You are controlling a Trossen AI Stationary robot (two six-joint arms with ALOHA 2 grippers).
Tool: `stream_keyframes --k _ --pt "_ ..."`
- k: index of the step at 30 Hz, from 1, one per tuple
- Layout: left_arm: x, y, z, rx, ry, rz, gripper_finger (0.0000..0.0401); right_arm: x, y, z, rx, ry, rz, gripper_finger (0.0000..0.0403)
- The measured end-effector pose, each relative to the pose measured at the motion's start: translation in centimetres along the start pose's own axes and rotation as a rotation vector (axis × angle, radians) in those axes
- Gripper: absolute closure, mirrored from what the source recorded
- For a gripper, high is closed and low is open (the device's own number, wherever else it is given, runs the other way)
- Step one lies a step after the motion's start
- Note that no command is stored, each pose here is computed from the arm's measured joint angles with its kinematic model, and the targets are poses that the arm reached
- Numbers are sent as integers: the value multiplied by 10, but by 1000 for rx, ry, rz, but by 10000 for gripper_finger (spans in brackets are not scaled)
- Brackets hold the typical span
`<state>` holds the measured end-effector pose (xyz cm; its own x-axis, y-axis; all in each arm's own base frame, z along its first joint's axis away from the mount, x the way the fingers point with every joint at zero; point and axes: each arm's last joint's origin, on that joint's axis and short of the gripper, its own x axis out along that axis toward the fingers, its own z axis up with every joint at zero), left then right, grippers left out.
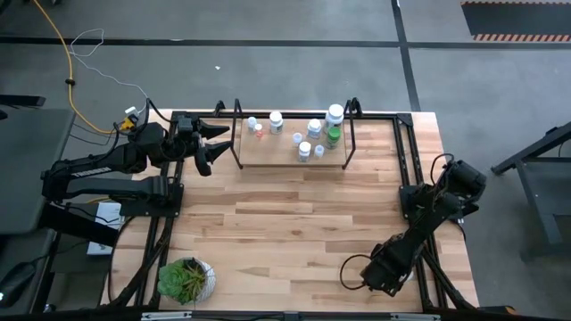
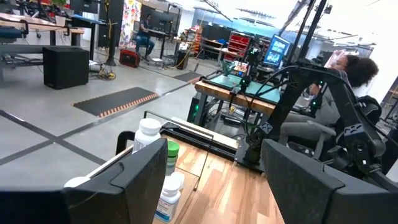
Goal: Pick and place medicine bottles onto shelf by color
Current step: Put the orange pill bottle on the shelf
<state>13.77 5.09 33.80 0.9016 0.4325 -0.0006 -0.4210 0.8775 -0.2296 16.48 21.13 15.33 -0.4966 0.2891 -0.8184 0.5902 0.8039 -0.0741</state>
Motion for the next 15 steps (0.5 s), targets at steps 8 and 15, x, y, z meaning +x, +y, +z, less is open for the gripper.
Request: stream_keyframes --k 8,15 --pt "0 0 0 0 0 0 151 -1 0 0 -3 0 3 145" --pt "0 0 0 0 0 1 151 -17 -6 -7 -33 -6 69 173"
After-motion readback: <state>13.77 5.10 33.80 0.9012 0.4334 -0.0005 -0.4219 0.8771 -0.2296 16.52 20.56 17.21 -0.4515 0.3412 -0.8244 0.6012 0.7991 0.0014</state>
